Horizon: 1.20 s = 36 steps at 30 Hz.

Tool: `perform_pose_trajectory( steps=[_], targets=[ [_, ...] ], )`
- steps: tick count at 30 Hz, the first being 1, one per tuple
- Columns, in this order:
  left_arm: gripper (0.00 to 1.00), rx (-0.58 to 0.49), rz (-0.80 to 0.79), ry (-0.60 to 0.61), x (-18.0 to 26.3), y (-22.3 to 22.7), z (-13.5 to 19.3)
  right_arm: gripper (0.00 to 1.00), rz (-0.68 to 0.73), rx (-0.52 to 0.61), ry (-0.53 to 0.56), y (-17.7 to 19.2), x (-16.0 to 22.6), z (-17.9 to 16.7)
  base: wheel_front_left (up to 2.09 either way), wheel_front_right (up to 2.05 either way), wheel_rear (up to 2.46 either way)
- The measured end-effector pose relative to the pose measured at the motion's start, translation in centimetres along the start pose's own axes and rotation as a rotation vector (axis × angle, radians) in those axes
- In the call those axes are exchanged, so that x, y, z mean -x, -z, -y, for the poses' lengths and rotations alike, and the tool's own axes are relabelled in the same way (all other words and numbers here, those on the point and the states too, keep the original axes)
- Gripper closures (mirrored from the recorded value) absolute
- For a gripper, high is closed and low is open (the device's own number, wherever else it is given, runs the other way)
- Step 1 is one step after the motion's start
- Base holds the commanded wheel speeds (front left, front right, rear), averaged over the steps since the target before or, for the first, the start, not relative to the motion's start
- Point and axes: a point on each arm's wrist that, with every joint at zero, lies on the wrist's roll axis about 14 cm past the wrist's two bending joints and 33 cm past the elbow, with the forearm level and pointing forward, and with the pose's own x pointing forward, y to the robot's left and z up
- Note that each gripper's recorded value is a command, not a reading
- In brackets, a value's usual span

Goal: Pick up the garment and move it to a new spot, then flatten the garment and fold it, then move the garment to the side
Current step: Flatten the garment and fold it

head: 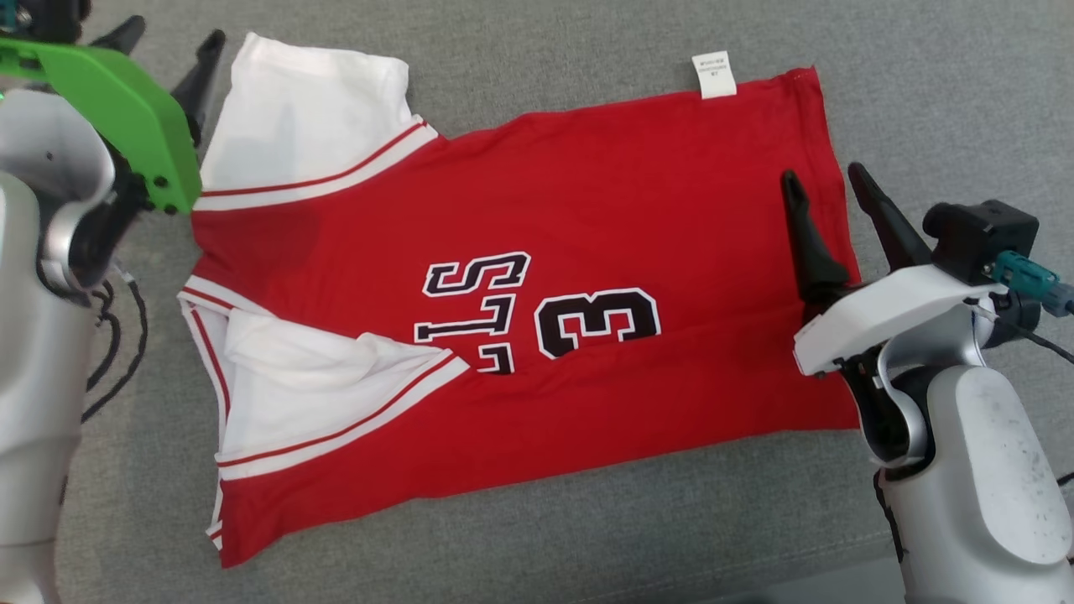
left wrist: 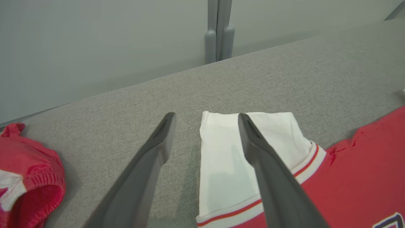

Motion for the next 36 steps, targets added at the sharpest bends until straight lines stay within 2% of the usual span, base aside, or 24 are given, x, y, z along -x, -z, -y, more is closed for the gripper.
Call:
perform_pose_trajectory(
  steps=[3, 9, 20, 21, 23, 24, 25, 26, 36],
  targets=[
    [0.0, 0.021, -0.118, -0.012, -2.1, 1.8, -1.4, 0.0, -0.01, 0.015, -0.017, 0.6, -1.3, -0.3, 0.0, 0.0, 0.0],
    [0.0, 0.034, -0.271, 0.009, -5.1, 5.0, -1.8, 0.0, -0.029, 0.037, -0.01, 1.7, -2.8, 0.3, 0.0, 0.0, 0.0],
    [0.0, 0.033, -0.364, 0.037, -8.0, 7.3, -1.1, 0.0, -0.057, 0.053, 0.044, 3.1, -2.7, 2.7, 0.0, 0.0, 0.0],
    [0.06, 0.033, -0.364, 0.04, -8.2, 7.3, -1.0, 0.0, -0.061, 0.054, 0.049, 3.2, -2.7, 2.9, 0.0, 0.0, 0.0],
    [0.55, 0.033, -0.368, 0.044, -8.4, 7.4, -0.8, 0.0, -0.059, 0.057, 0.056, 3.1, -2.8, 3.1, 0.0, 0.0, 0.0],
    [0.69, 0.033, -0.37, 0.047, -8.4, 7.5, -0.7, 0.0, -0.057, 0.06, 0.057, 3.0, -2.9, 3.2, 0.0, 0.0, 0.0],
    [0.94, 0.036, -0.371, 0.051, -8.4, 7.5, -0.6, 0.0, -0.051, 0.063, 0.058, 2.8, -3.0, 3.3, 0.0, 0.0, 0.0],
    [1.0, 0.038, -0.369, 0.053, -8.4, 7.4, -0.5, 0.0, -0.05, 0.065, 0.057, 2.6, -3.2, 3.3, 0.0, 0.0, 0.0],
    [1.0, 0.078, -0.252, 0.094, -7.6, 4.9, 0.8, 0.0, -0.122, 0.219, 0.032, 0.9, -6.8, 4.3, 0.0, 0.0, 0.0]
  ],
)
